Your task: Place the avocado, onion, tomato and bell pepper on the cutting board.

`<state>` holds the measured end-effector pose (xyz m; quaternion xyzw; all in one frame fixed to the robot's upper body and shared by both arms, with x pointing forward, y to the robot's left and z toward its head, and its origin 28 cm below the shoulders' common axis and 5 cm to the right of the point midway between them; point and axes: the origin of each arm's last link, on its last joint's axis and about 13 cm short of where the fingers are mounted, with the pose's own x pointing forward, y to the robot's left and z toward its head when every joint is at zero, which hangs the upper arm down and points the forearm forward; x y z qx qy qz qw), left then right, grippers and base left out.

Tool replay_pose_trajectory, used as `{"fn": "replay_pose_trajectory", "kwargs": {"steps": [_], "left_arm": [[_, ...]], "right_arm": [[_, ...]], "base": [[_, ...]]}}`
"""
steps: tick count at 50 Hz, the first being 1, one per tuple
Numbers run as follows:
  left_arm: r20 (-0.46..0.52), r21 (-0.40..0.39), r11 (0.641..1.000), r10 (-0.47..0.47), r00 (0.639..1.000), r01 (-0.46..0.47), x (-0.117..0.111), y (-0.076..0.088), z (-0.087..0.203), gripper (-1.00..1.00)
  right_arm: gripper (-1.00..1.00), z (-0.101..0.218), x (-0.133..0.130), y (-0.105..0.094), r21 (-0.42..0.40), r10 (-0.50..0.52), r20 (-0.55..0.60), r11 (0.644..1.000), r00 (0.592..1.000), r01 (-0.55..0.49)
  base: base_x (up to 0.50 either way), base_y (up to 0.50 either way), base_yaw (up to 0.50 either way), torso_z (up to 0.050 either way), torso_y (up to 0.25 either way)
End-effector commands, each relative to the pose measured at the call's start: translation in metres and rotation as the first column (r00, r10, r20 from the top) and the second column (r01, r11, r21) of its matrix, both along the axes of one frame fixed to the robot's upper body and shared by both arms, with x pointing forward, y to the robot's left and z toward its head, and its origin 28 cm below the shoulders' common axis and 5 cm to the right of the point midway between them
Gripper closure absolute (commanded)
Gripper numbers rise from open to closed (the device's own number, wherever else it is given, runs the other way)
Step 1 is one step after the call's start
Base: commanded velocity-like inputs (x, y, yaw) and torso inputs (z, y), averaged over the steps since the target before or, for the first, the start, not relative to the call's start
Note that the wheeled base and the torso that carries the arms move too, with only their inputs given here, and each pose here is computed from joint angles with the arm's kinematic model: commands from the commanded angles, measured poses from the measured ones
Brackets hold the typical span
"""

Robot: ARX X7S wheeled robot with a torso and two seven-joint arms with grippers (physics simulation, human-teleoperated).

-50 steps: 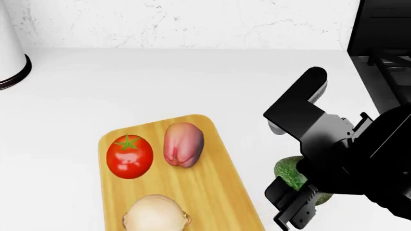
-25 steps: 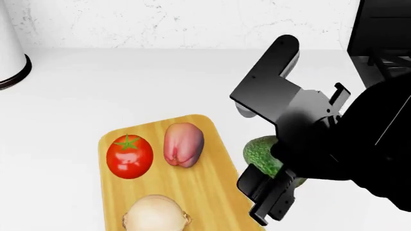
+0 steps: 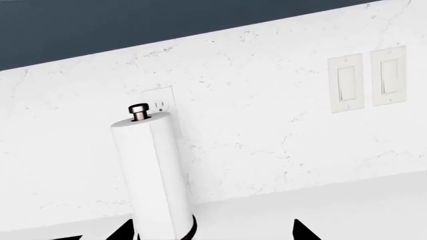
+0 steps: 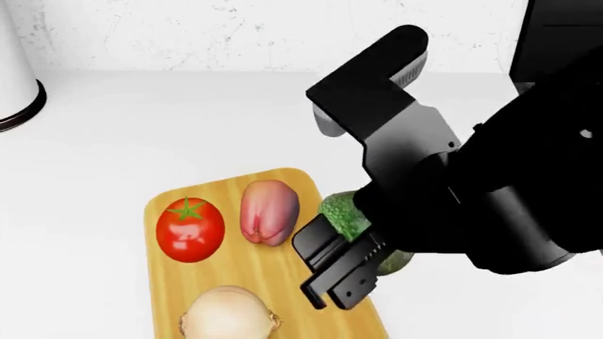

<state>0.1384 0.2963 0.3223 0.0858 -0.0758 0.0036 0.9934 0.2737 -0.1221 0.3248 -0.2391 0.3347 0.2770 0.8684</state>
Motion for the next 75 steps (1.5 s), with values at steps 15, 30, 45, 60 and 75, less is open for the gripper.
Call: {"fn": "replay_pose_trajectory", "kwargs": {"steps": [15, 30, 45, 60, 75], "left_arm": [[0.005, -0.015, 1.0, 0.005, 1.0, -0.005, 0.001, -0.001, -0.003, -1.0], [0.007, -0.012, 1.0, 0.001, 1.0, -0.001, 0.001, -0.001, -0.002, -1.0], [0.0, -0.016, 1.0, 0.01, 1.0, -0.01, 0.002, -0.001, -0.005, -1.0], [-0.003, -0.01, 1.0, 0.019, 1.0, -0.019, 0.003, -0.001, -0.007, -1.0], [0.002, -0.01, 1.0, 0.02, 1.0, -0.02, 0.002, 0.0, -0.005, -1.0]], "right_arm": [[1.0, 0.017, -0.016, 0.027, 0.097, -0.078, -0.164, 0.991, 0.983, 0.095], [1.0, 0.004, 0.008, 0.03, 0.11, -0.119, -0.139, 0.985, 0.983, 0.135], [1.0, -0.015, 0.012, 0.037, 0.099, -0.097, -0.168, 0.988, 0.981, 0.115], [1.0, -0.025, 0.017, 0.039, 0.106, -0.079, -0.17, 0.99, 0.982, 0.098], [1.0, -0.017, 0.015, 0.037, 0.1, -0.066, -0.155, 0.992, 0.986, 0.083]], "base": [[0.0, 0.0, 0.0, 0.0, 0.0], [0.0, 0.0, 0.0, 0.0, 0.0], [0.0, 0.0, 0.0, 0.0, 0.0], [0.0, 0.0, 0.0, 0.0, 0.0], [0.0, 0.0, 0.0, 0.0, 0.0]]}}
